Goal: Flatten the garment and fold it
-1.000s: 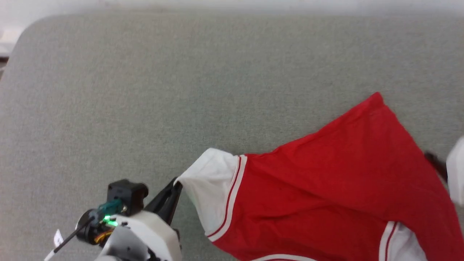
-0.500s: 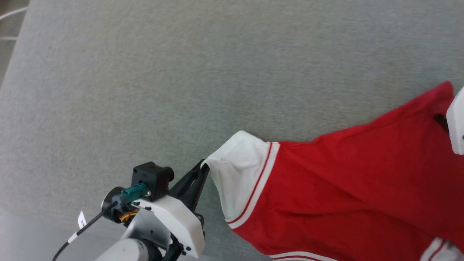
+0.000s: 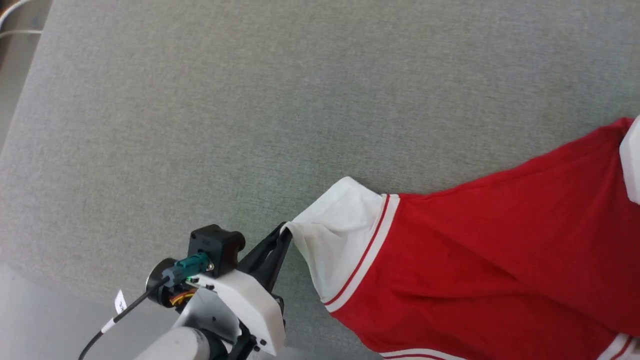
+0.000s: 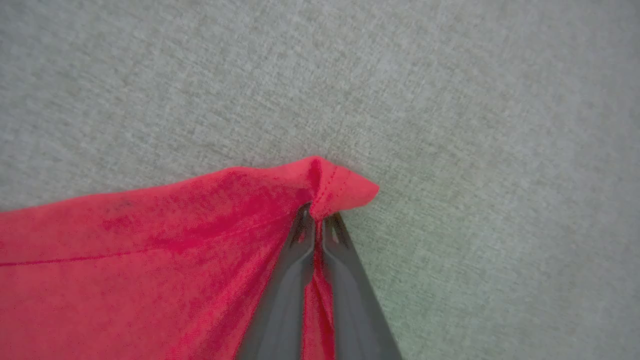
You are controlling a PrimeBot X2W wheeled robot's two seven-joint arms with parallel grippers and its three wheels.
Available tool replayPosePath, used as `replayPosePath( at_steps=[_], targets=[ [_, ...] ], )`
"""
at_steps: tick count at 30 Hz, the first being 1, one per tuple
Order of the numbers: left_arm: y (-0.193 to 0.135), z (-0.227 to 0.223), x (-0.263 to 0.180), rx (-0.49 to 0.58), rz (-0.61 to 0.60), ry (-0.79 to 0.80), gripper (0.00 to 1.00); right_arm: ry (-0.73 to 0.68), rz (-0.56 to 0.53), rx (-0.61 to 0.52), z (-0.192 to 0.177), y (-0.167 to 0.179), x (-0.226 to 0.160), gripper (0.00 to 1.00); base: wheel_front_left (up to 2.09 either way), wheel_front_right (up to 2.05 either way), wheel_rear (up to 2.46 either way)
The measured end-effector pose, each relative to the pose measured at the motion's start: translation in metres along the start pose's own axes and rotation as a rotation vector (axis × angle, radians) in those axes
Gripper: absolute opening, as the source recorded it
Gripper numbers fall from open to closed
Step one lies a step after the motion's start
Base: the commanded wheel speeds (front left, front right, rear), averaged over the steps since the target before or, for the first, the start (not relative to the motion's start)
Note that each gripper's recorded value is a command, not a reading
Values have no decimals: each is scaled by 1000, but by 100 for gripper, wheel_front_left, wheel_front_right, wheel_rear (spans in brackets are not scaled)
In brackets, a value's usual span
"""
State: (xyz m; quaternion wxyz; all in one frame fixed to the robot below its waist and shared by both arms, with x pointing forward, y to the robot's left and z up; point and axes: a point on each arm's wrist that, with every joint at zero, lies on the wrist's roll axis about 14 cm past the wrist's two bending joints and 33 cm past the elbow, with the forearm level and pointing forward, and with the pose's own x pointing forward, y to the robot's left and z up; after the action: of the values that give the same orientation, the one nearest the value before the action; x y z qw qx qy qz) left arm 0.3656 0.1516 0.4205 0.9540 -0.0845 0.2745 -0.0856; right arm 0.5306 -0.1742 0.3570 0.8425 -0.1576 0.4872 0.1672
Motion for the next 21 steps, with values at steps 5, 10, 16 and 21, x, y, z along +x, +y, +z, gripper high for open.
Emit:
replayPosePath(
  at_steps=[5, 10, 16, 21],
  targets=[
    [-3, 9, -3, 17, -14, -32, 0, -130, -5, 12, 13, -3, -14, 0, 0, 0, 0],
    [-8, 31, -10, 41, -37, -108, 0, -282, -9, 38, 36, -7, -48, 0, 0, 0, 0],
    [-9, 78, -25, 95, -49, -268, 0, -485, -45, 47, 66, -22, -120, 0, 0, 0, 0],
    [-13, 127, -45, 149, -59, -440, 0, -656, -108, 39, 78, -39, -192, 0, 0, 0, 0]
  ],
)
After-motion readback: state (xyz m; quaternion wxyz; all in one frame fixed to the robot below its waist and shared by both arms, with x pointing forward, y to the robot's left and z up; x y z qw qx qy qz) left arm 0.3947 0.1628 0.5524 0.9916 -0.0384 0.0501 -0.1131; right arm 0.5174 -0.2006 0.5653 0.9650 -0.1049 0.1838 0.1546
